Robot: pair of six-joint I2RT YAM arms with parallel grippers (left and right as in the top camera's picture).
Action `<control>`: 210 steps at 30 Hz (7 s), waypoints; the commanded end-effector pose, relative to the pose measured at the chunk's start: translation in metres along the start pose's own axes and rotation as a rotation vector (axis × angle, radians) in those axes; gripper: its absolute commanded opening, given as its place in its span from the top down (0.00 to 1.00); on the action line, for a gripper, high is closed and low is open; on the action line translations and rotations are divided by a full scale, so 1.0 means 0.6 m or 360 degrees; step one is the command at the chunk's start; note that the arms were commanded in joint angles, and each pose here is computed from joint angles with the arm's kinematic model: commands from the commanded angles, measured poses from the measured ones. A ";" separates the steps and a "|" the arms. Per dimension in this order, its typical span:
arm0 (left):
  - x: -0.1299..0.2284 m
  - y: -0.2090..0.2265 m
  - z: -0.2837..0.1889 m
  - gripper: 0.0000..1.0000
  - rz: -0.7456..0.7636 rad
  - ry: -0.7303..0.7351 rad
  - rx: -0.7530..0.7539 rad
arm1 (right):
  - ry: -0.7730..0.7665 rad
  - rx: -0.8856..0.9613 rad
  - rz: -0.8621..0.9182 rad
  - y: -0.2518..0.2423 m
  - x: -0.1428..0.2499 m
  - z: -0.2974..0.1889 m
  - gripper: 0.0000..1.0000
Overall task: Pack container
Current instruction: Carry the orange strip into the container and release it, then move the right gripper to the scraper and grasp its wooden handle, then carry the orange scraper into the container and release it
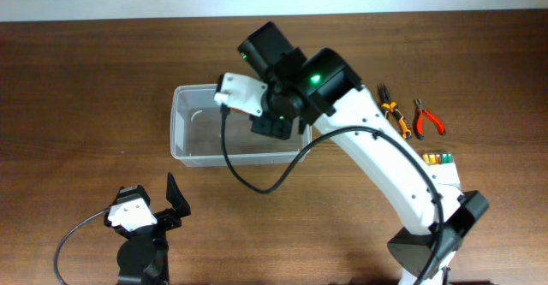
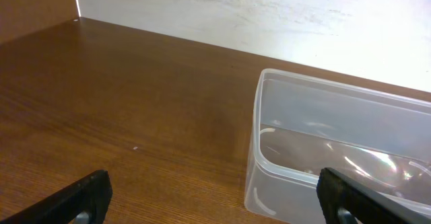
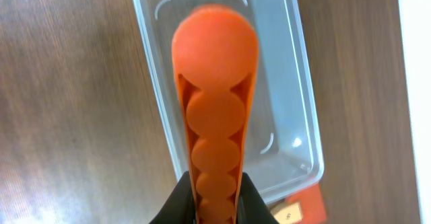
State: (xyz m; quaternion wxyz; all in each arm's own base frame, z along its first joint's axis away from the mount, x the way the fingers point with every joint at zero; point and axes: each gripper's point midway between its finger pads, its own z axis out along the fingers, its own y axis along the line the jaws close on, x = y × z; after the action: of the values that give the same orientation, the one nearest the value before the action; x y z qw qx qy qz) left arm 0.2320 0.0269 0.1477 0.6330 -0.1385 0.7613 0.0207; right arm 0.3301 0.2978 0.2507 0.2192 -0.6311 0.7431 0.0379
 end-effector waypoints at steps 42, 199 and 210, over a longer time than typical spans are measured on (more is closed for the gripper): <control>0.002 0.000 0.000 0.01 0.0015 0.0001 -0.0001 | 0.0337 -0.0430 0.0062 0.038 0.062 0.299 0.46; 0.002 0.000 0.000 0.01 0.0015 0.0001 -0.0001 | 0.0141 -0.0196 -0.0086 -0.005 0.051 0.188 0.96; 0.002 0.000 0.000 0.01 0.0015 0.0001 -0.0001 | 0.0209 -0.0245 -0.0009 -0.011 0.072 0.289 0.96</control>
State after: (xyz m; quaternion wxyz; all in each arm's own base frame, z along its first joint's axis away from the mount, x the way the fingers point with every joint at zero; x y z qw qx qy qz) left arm 0.2320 0.0269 0.1477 0.6332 -0.1385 0.7612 0.0206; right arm 0.3757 0.3150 0.0910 0.1274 -0.6587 0.7401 0.0451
